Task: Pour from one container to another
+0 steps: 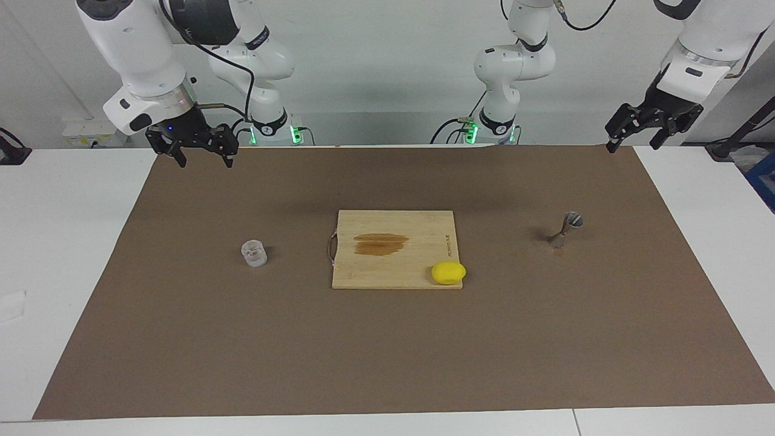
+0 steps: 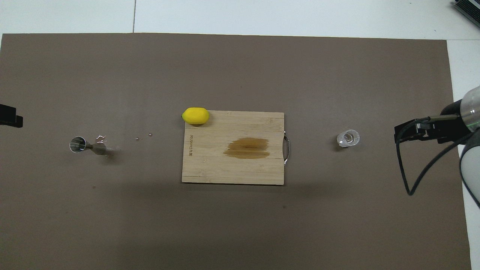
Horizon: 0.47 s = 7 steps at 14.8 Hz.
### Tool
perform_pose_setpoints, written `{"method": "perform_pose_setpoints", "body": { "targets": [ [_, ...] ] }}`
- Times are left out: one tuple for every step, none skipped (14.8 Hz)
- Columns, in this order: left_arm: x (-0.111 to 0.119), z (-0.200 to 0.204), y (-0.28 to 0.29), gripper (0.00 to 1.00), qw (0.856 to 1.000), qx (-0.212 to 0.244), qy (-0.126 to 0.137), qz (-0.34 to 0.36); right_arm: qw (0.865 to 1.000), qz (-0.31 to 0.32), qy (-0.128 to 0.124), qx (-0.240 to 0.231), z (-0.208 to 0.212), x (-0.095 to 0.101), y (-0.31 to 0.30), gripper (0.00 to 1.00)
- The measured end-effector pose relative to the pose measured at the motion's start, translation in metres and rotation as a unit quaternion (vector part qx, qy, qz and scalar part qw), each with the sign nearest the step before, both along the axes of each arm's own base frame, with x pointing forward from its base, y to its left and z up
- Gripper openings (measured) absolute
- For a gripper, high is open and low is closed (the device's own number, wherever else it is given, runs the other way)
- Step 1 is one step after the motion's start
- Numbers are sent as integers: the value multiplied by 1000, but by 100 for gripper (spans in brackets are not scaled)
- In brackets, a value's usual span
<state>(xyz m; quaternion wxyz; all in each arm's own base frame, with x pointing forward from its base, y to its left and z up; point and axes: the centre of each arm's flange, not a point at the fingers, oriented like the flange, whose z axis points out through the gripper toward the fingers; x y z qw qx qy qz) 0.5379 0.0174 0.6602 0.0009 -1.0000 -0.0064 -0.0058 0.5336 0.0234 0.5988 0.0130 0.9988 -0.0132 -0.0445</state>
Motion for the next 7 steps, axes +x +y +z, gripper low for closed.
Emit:
{"method": "perform_pose_setpoints", "body": {
  "targets": [
    [0, 0, 0, 100, 1000, 0, 0, 0, 1000, 0, 0, 0, 0, 0, 0, 100],
    [0, 0, 0, 100, 1000, 0, 0, 0, 1000, -1, 0, 0, 0, 0, 0, 100],
    [0, 0, 0, 100, 1000, 0, 0, 0, 1000, -2, -1, 0, 0, 0, 0, 100],
    [0, 0, 0, 100, 1000, 0, 0, 0, 1000, -4, -1, 0, 0, 0, 0, 100],
    [0, 0, 0, 100, 1000, 0, -1, 0, 1000, -5, -1, 0, 0, 0, 0, 100],
    [1, 1, 0, 100, 1000, 0, -4, 0, 1000, -6, -1, 0, 0, 0, 0, 100],
    [1, 1, 0, 100, 1000, 0, -6, 0, 1000, -7, -2, -1, 1, 0, 0, 100]
  ]
}}
